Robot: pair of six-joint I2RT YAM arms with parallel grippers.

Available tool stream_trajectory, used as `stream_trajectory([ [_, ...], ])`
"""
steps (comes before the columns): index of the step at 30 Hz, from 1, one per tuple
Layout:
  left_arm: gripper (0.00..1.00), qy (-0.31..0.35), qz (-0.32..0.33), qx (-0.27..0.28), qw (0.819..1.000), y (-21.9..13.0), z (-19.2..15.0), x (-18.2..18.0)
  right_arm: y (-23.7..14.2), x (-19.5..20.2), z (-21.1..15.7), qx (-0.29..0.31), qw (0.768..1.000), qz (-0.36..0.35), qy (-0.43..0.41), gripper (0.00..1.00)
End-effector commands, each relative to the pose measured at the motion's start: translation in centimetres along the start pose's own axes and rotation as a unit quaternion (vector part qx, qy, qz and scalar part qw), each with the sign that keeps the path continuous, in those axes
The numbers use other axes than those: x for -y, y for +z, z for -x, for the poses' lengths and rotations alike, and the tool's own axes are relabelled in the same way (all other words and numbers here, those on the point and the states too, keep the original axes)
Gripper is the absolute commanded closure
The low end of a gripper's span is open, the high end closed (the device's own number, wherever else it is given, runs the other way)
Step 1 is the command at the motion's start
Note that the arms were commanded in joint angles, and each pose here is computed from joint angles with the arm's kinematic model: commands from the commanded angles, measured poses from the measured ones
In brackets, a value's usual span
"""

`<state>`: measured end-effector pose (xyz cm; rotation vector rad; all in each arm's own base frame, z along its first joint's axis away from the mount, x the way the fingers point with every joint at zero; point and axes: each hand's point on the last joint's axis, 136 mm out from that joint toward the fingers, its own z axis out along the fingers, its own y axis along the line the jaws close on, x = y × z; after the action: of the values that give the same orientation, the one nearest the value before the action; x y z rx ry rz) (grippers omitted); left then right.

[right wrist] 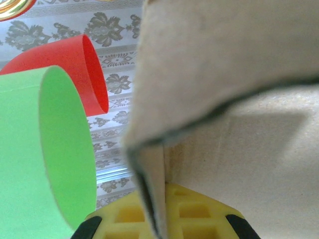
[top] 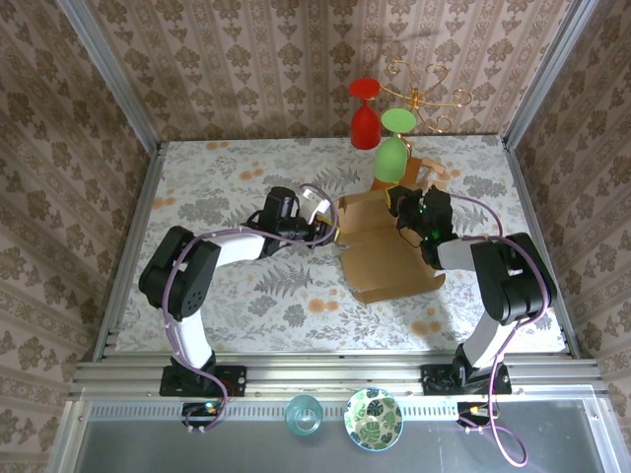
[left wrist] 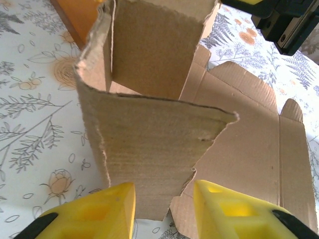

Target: Fold the paper box

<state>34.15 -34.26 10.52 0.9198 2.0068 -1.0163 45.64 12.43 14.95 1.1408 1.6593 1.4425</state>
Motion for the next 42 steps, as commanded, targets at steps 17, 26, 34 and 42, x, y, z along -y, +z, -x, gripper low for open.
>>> stream_trajectory([
  [17, 0.68, 0.036, -0.024, 0.004, 0.999, 1.9, 1.1, 2.4, -2.3, 2.4, -0.2, -0.004, 1.0, 0.025, 0.002, 1.0],
  [26, 0.68, 0.04, -0.017, 0.011, 0.999, 2.8, 1.7, 2.6, -1.8, 2.0, -0.2, -0.009, 1.0, 0.028, 0.007, 1.0],
  [34, 0.66, 0.037, 0.015, 0.026, 0.999, 3.5, 2.3, 1.8, -1.8, 2.3, -0.2, -0.009, 0.999, 0.028, 0.013, 1.0],
  [42, 0.68, 0.025, 0.048, 0.044, 0.998, 4.0, 2.9, 0.6, -1.5, 2.2, -0.2, -0.011, 0.999, 0.028, 0.017, 1.0],
])
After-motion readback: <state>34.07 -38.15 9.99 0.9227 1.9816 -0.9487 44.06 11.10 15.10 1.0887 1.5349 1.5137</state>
